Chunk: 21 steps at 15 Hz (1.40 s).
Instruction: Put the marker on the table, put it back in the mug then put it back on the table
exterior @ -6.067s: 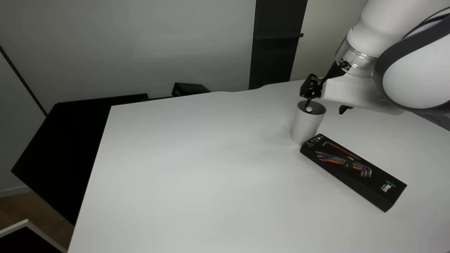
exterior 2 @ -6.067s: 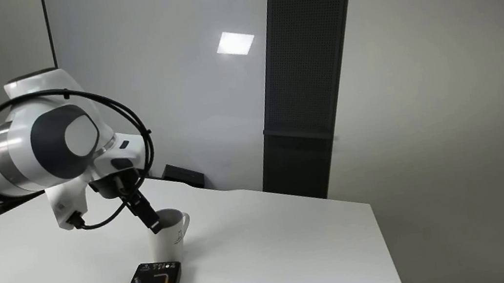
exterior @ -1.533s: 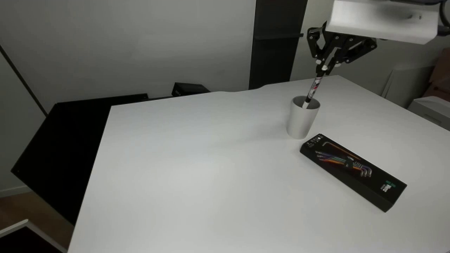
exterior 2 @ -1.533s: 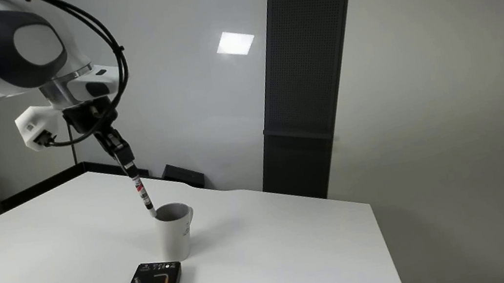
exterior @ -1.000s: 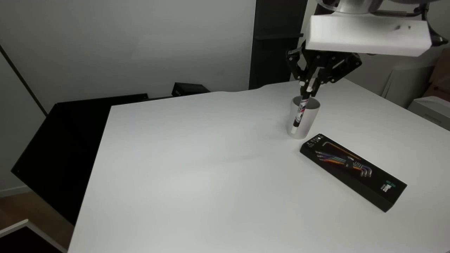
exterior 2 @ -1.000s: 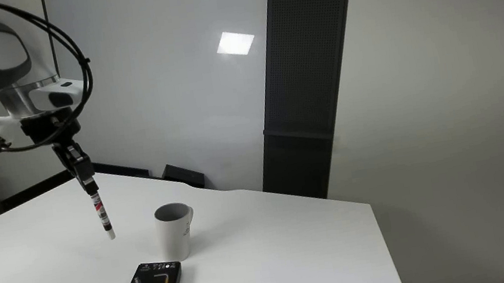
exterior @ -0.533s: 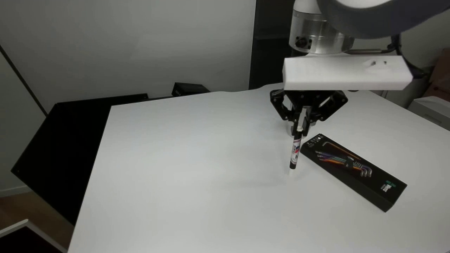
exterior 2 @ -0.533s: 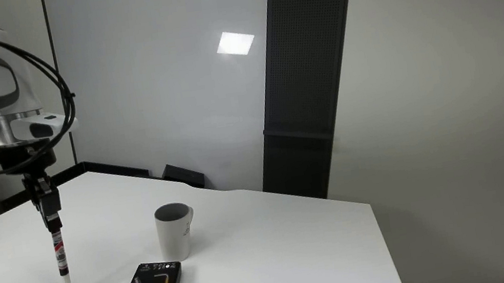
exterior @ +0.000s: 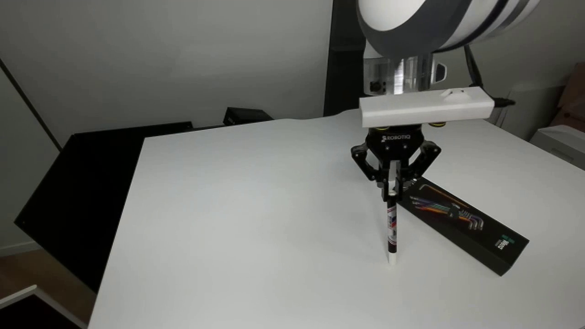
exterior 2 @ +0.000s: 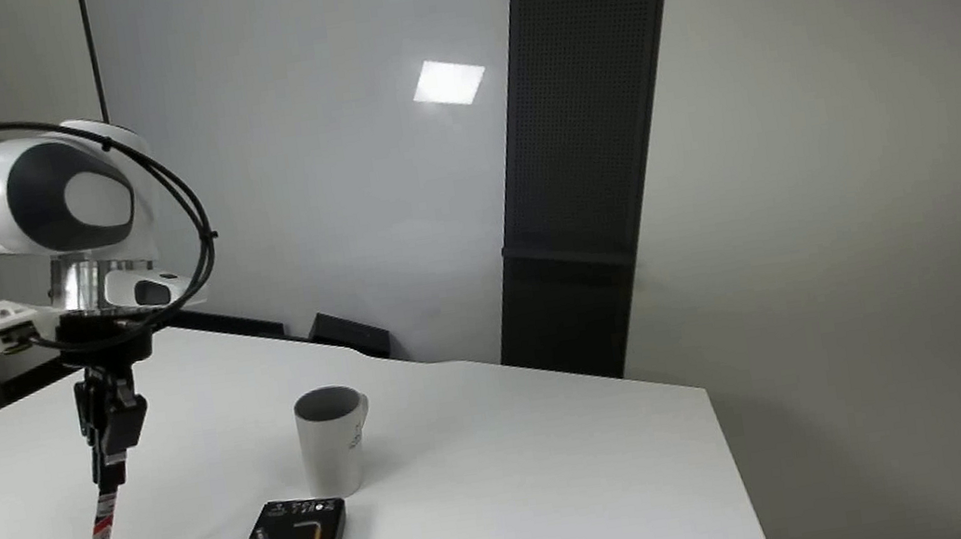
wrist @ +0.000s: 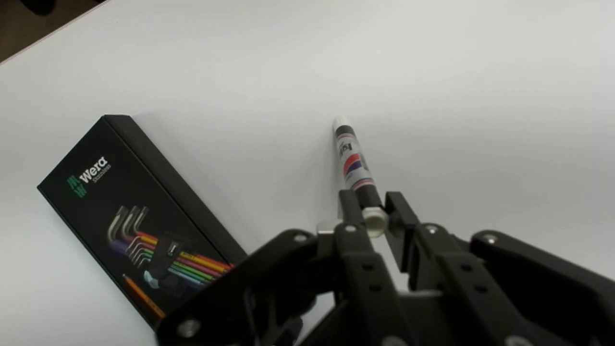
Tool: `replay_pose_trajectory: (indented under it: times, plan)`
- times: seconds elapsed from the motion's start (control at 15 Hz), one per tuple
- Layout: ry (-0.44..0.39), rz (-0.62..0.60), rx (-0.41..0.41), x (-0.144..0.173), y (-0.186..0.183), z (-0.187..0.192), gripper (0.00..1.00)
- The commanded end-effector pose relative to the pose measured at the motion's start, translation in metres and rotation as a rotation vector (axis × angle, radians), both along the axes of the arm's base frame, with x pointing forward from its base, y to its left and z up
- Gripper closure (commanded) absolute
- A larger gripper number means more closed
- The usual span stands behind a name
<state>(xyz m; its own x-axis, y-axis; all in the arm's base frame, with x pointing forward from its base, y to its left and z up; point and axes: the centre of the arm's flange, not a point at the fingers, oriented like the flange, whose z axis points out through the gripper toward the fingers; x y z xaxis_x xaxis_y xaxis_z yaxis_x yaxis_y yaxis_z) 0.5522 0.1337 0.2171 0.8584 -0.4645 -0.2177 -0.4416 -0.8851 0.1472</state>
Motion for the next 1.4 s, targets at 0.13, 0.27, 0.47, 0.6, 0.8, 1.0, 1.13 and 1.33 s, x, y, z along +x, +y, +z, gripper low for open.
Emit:
replay_pose_trajectory:
  times: [0.13,0.27,0.47,0.6,0.8,1.0,1.13,1.33]
  plan:
    - [0.121,0.026,0.027,0.038,-0.004,-0.023,0.93]
    - [0.132,0.032,0.022,0.042,-0.004,-0.031,0.93]
    - [0.073,0.075,0.008,0.041,-0.004,-0.047,0.93]
    - [0.033,0.095,0.000,0.041,-0.006,-0.057,0.93]
    - [-0.052,0.114,-0.019,0.037,-0.008,-0.073,0.93]
    - [-0.147,0.123,-0.029,0.032,-0.009,-0.085,0.93]
    - [-0.215,0.134,-0.038,0.027,-0.008,-0.090,0.93]
    - [-0.271,0.147,-0.049,0.022,-0.008,-0.092,0.46]
